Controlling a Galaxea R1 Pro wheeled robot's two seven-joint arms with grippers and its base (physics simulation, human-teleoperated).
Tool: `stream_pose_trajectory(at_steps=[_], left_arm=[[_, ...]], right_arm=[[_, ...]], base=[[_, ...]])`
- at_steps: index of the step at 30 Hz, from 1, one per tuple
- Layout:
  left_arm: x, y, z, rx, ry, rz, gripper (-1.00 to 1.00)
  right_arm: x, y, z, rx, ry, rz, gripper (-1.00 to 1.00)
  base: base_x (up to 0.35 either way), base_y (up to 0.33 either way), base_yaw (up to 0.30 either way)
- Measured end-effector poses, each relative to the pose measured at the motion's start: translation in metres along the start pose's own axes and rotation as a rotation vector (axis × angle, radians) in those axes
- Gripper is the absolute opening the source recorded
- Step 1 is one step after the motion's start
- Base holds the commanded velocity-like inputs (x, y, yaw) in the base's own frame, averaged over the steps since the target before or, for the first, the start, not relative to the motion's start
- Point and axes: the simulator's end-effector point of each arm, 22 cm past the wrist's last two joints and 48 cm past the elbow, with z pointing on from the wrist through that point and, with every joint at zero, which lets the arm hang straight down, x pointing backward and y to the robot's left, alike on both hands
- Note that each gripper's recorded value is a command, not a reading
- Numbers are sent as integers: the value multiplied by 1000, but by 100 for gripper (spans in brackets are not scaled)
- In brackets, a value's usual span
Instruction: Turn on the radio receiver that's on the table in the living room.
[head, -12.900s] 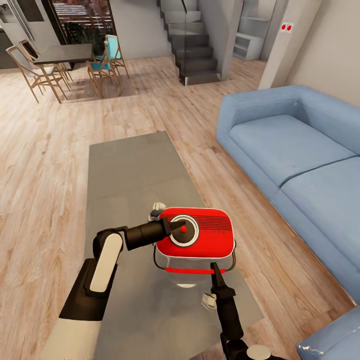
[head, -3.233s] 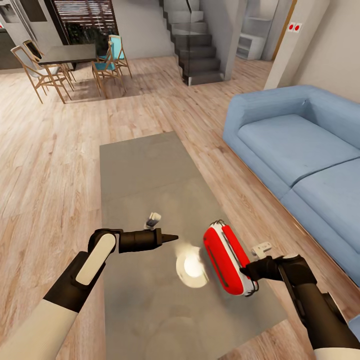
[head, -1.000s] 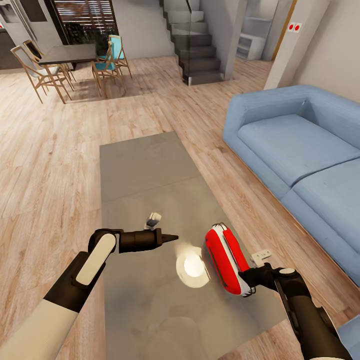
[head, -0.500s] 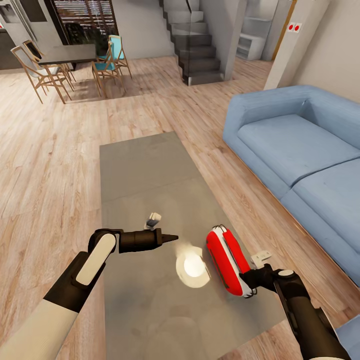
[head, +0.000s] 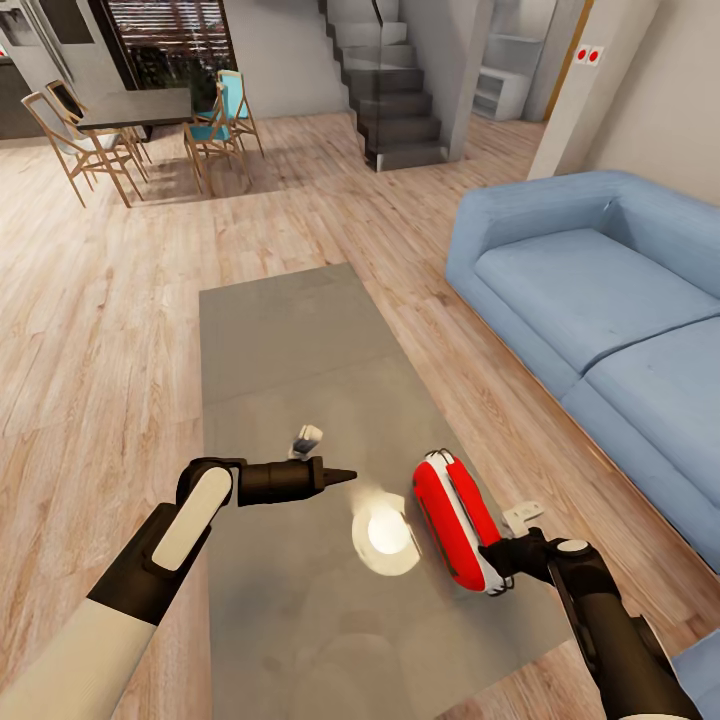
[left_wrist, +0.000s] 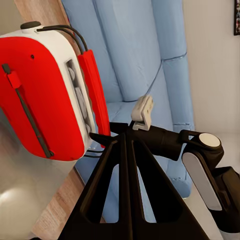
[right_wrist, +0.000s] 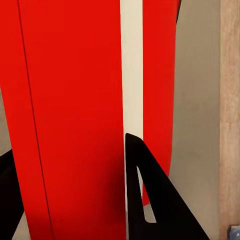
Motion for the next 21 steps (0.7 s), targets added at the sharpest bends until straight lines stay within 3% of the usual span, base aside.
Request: stream_pose_trajectory(at_steps=[5,6,7,21], left_arm=[[0,0,0,0,0,0,-100],[0,0,0,0,0,0,-100],[0,1,0,0,0,-1,-100],[0,1,0,-1,0,-1,-100]], right_arm=[[0,0,0,0,-1,1,-100],[0,0,0,0,0,1,100],[10,6,12,-20,-11,-37,100],[13,8,13,-29,-2,-29,100]], base=[[0,0,0],[0,0,0],[0,0,0],[0,0,0]])
